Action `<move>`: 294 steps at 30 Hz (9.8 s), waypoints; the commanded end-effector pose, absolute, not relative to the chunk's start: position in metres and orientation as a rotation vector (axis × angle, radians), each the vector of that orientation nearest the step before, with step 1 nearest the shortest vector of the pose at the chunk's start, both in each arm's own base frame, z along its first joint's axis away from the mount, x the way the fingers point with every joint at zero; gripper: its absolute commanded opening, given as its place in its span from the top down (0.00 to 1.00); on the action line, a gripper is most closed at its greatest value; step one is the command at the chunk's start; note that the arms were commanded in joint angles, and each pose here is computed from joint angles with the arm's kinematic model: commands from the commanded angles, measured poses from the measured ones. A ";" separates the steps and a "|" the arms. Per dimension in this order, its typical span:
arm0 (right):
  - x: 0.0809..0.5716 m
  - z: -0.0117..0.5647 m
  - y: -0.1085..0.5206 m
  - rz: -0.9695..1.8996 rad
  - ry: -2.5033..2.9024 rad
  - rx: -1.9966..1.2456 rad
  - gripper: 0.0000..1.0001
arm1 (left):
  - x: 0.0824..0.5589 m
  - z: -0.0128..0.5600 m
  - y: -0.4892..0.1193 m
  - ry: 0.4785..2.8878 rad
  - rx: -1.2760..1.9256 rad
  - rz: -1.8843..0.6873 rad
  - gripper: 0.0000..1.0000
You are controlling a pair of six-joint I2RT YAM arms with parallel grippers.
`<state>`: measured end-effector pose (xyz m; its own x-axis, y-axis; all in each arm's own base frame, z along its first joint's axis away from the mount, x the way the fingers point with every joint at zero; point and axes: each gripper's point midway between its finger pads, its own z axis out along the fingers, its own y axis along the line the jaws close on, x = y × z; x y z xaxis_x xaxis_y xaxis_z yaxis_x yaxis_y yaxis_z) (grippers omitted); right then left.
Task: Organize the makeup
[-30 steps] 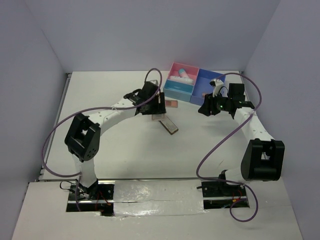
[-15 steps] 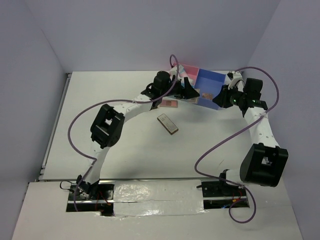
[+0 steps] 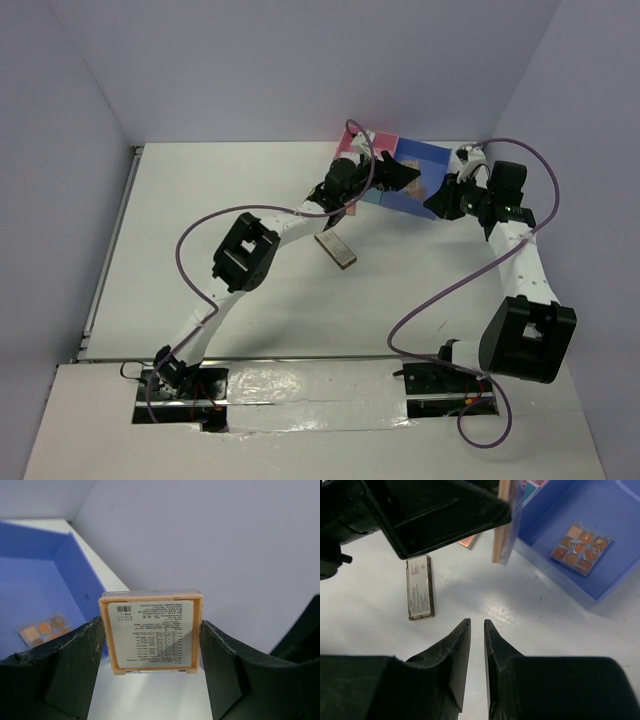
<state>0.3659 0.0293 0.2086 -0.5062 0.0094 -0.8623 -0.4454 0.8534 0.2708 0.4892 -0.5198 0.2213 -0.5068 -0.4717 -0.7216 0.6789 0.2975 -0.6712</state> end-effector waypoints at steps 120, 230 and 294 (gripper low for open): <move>0.377 0.017 0.256 0.077 2.605 -0.866 0.19 | 0.276 0.168 -0.115 1.987 -0.360 -0.417 0.01; 0.448 0.178 0.209 0.354 1.743 -1.708 0.06 | 0.291 0.156 -0.135 2.044 -0.312 -0.467 0.01; 0.465 0.017 0.257 0.319 1.941 -2.002 0.17 | 0.287 0.146 -0.133 2.112 -0.347 -0.446 0.01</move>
